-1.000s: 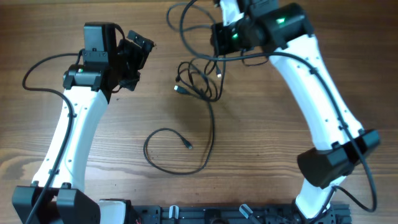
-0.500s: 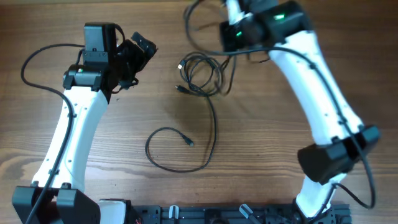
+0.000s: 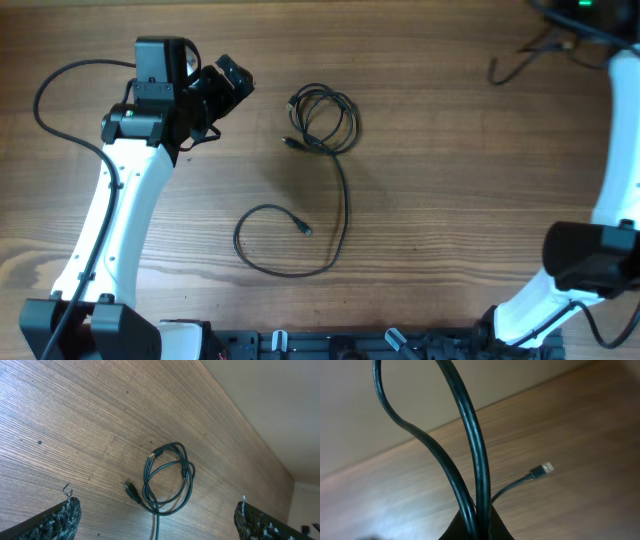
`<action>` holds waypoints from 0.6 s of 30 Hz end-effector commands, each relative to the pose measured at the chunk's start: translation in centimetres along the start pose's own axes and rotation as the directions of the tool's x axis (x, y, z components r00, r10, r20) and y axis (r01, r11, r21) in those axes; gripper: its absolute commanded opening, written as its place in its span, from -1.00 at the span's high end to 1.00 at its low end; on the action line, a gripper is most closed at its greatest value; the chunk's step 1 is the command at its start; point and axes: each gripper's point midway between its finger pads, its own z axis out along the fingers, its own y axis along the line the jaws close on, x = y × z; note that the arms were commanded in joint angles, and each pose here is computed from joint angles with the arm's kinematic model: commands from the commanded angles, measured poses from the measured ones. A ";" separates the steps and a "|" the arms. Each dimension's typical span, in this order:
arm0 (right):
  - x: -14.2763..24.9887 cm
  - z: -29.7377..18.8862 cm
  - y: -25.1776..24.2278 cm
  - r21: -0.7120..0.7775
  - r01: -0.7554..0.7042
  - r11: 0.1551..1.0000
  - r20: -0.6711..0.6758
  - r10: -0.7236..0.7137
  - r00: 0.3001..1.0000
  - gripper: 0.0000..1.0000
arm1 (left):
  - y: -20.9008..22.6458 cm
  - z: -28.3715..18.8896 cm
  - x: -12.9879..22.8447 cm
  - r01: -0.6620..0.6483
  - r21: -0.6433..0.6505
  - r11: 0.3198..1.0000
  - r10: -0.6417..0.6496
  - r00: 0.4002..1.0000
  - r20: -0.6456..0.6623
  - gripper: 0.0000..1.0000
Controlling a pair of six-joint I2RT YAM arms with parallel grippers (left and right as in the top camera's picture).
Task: Untangle cables
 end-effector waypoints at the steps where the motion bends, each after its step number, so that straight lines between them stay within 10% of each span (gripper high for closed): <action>1: -1.4 0.7 -6.9 0.103 -0.164 0.981 0.033 0.161 0.986 0.92 | 0.1 0.1 -0.1 -0.030 -0.013 0.999 0.030 1.000 0.008 -1.00; 18: 4.9 14.6 -22.6 0.365 -0.368 0.855 -0.060 0.417 0.907 0.91 | 0.3 0.1 0.1 -0.028 -0.020 0.999 0.028 1.000 -0.001 -1.00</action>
